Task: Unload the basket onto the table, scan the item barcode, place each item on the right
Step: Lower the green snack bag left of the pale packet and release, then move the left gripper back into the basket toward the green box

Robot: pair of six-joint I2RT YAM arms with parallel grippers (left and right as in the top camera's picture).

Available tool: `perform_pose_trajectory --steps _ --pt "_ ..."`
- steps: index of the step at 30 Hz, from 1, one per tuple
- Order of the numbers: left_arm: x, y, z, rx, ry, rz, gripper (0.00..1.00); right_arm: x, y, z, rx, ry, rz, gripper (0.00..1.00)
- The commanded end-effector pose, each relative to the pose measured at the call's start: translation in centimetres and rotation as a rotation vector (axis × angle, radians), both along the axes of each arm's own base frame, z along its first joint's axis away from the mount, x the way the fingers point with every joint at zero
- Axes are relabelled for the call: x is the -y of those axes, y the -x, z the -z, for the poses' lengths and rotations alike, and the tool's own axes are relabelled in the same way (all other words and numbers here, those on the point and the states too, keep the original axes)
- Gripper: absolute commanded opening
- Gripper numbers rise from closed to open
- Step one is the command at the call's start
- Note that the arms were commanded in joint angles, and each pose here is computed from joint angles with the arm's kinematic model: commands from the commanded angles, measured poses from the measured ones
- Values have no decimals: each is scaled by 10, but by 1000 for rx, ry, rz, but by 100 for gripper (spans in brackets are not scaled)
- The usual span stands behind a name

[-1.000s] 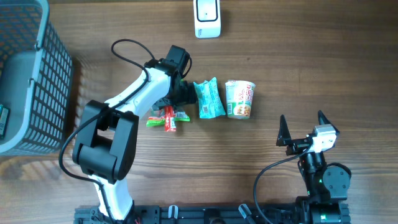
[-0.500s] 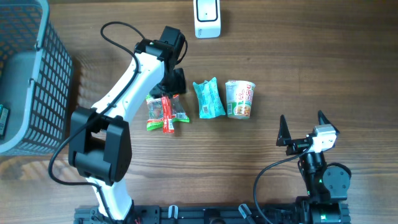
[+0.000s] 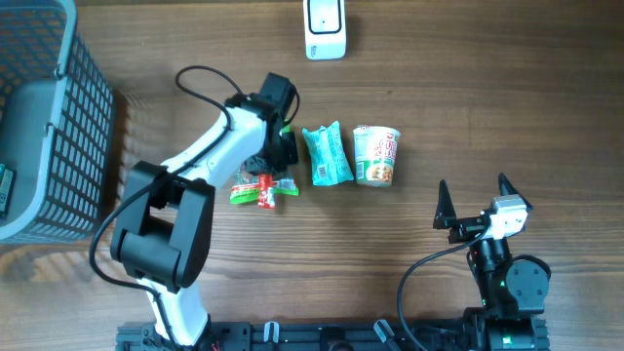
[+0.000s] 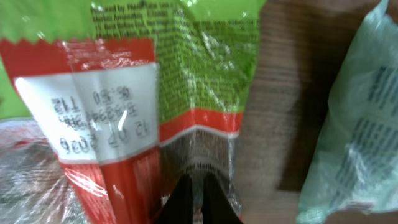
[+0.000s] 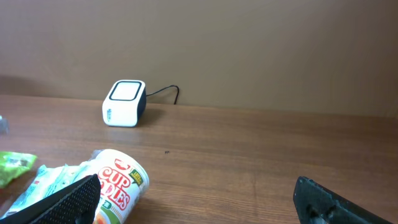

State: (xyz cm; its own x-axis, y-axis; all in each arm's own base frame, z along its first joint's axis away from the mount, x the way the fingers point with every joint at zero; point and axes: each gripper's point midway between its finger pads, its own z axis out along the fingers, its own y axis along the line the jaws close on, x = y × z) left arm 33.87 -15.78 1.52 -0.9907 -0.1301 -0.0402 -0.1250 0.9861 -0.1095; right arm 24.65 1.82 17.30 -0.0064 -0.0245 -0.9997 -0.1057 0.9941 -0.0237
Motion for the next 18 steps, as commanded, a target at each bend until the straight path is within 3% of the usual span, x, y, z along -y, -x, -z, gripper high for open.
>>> perform_pose_trajectory --steps 1,5,10,18 --pt "9 12 8 -12 16 17 4 1 0 -2 11 -1 3 100" --pt "3 -9 -26 63 43 -15 4 1 0 -2 11 -1 4 100" --pt "-11 -34 -82 184 88 -72 15 1 0 -2 11 -1 4 100" --pt "-26 -20 -87 145 67 -72 18 1 0 -2 11 -1 3 100"
